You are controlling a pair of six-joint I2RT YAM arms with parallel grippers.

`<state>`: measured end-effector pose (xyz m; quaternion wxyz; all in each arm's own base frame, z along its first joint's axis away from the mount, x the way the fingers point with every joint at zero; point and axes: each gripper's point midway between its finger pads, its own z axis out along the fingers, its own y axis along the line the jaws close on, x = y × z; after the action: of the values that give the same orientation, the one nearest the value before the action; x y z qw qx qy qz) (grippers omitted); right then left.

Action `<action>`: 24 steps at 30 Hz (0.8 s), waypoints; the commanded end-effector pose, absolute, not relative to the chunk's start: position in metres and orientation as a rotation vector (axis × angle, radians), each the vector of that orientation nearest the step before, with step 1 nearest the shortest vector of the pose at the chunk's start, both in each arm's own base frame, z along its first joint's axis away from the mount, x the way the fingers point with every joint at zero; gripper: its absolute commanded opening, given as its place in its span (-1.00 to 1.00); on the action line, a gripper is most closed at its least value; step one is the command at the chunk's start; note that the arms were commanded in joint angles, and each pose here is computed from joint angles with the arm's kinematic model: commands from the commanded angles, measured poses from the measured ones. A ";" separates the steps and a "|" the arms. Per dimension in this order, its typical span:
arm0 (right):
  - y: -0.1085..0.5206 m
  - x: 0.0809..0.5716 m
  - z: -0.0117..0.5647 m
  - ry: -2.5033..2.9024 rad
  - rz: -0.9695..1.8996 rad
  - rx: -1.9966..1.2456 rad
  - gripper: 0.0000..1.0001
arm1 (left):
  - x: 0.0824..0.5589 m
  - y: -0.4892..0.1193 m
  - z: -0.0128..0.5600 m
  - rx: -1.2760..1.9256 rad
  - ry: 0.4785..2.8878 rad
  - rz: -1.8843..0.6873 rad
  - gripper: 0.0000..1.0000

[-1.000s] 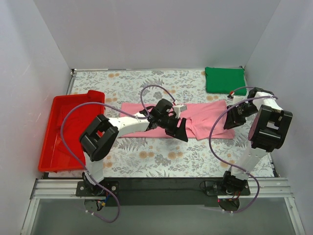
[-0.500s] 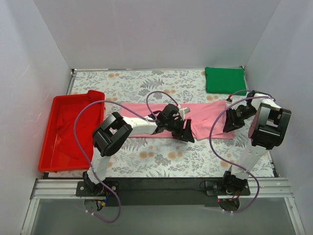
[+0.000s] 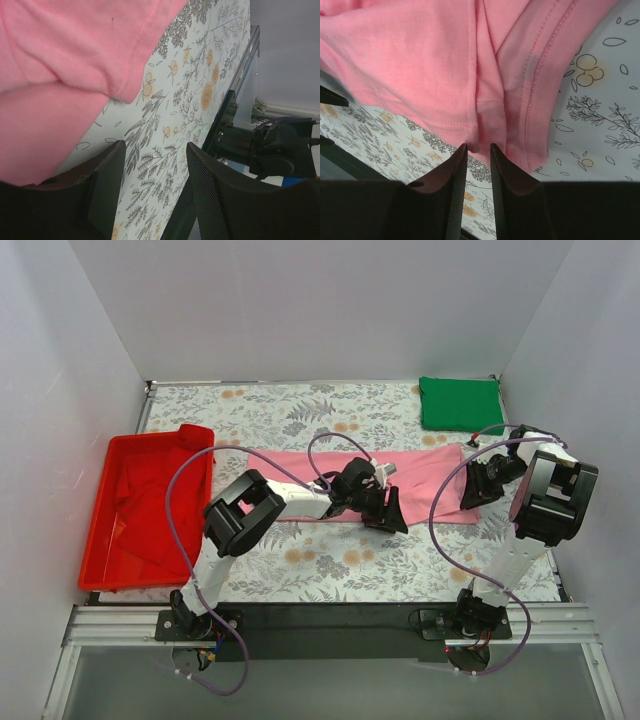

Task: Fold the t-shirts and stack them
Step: Fold the tshirt

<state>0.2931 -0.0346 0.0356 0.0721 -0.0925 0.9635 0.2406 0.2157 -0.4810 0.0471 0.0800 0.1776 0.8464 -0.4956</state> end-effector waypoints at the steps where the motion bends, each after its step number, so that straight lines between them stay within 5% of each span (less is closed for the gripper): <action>1: -0.028 0.294 0.036 2.867 0.783 -0.267 -0.39 | 0.224 -0.499 0.061 0.509 2.472 -1.519 -0.01; 24: -0.023 0.297 0.035 2.850 0.838 -0.252 -0.52 | 0.241 -0.497 0.000 0.114 2.678 -1.270 -0.43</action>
<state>0.2949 -0.0271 0.0320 0.0731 -0.0884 0.9575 0.2647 0.2412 -0.5082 0.0301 0.0857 0.0654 0.8697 -0.4817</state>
